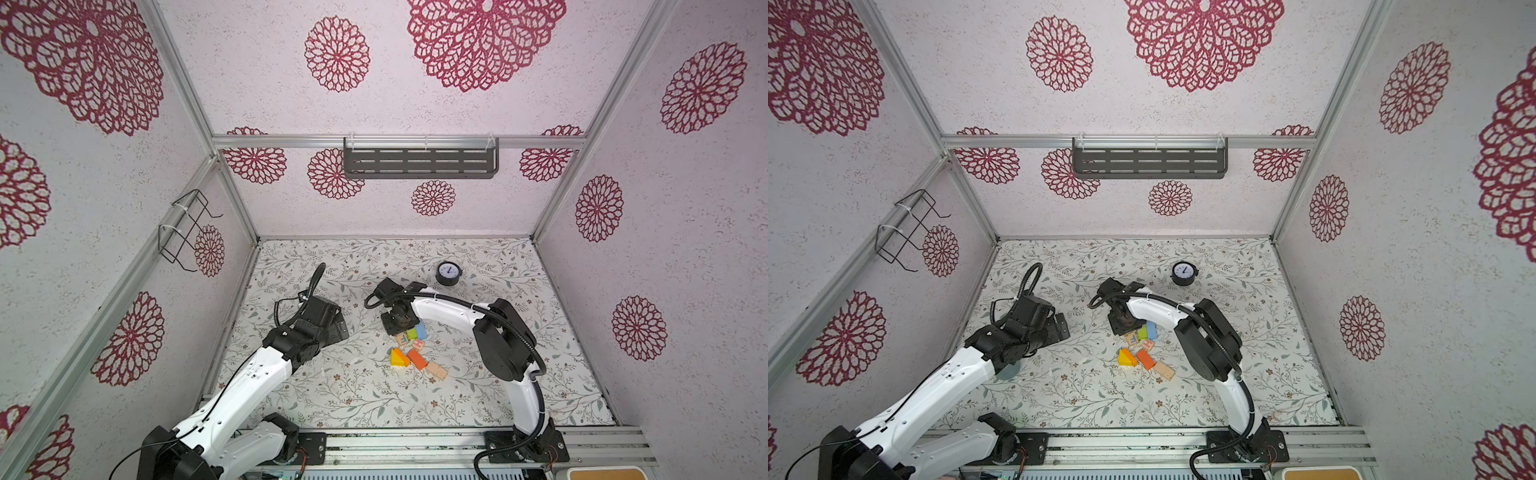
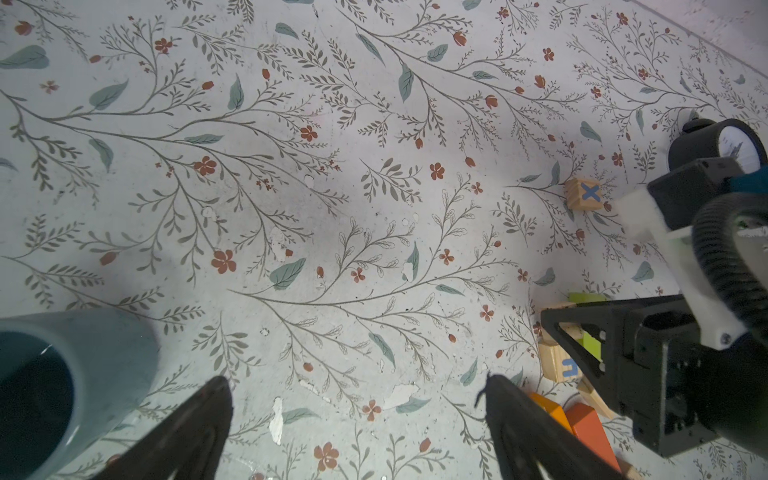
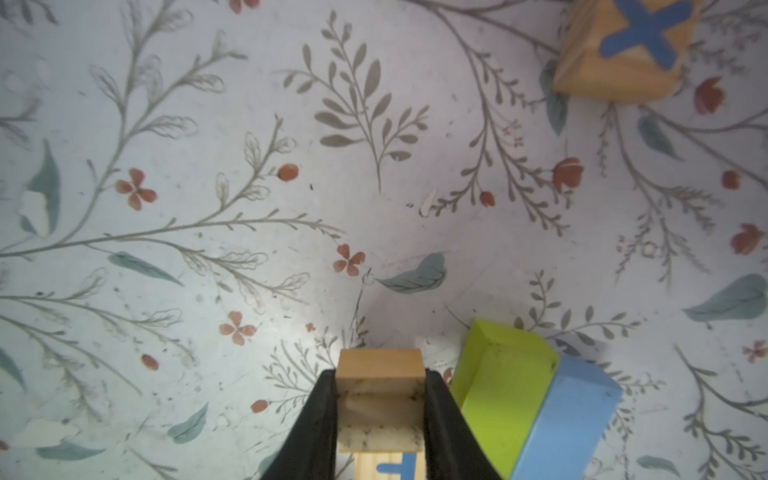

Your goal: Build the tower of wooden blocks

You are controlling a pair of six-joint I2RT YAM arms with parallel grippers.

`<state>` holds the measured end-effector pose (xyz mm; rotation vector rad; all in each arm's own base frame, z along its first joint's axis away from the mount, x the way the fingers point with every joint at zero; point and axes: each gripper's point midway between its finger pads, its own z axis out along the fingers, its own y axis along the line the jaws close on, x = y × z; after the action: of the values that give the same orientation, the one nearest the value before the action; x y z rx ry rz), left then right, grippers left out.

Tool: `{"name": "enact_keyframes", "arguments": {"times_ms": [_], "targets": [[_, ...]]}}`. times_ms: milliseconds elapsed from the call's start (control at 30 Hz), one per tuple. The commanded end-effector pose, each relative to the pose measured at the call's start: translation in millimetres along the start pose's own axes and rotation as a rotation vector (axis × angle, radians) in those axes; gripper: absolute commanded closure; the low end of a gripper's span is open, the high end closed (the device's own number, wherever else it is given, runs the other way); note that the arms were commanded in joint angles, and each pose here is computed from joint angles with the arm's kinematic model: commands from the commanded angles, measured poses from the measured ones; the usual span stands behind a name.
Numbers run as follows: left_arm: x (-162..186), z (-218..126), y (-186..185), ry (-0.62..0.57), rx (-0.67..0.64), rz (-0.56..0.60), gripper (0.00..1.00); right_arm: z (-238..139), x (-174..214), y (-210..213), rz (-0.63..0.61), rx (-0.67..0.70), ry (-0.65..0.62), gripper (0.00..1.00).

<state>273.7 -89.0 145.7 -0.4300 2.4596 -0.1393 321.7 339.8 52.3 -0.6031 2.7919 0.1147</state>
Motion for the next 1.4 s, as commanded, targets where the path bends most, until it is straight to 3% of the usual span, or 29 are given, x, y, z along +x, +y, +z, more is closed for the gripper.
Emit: {"name": "enact_keyframes", "arguments": {"times_ms": [0,433,900,1367], "targets": [[-23,-7,-16,-0.046,0.017,0.009,0.03,-37,-21,-8,0.011,-0.006,-0.054,0.68],[-58,9,-55,-0.045,0.036,0.047,0.03,-53,-81,-57,0.093,0.005,-0.111,0.68],[-77,40,-40,-0.075,0.003,-0.066,0.03,-10,-115,-82,0.128,0.038,-0.118,0.68],[-68,56,-32,-0.060,-0.015,-0.096,0.03,9,-135,-88,0.145,0.033,-0.145,0.68]]}}
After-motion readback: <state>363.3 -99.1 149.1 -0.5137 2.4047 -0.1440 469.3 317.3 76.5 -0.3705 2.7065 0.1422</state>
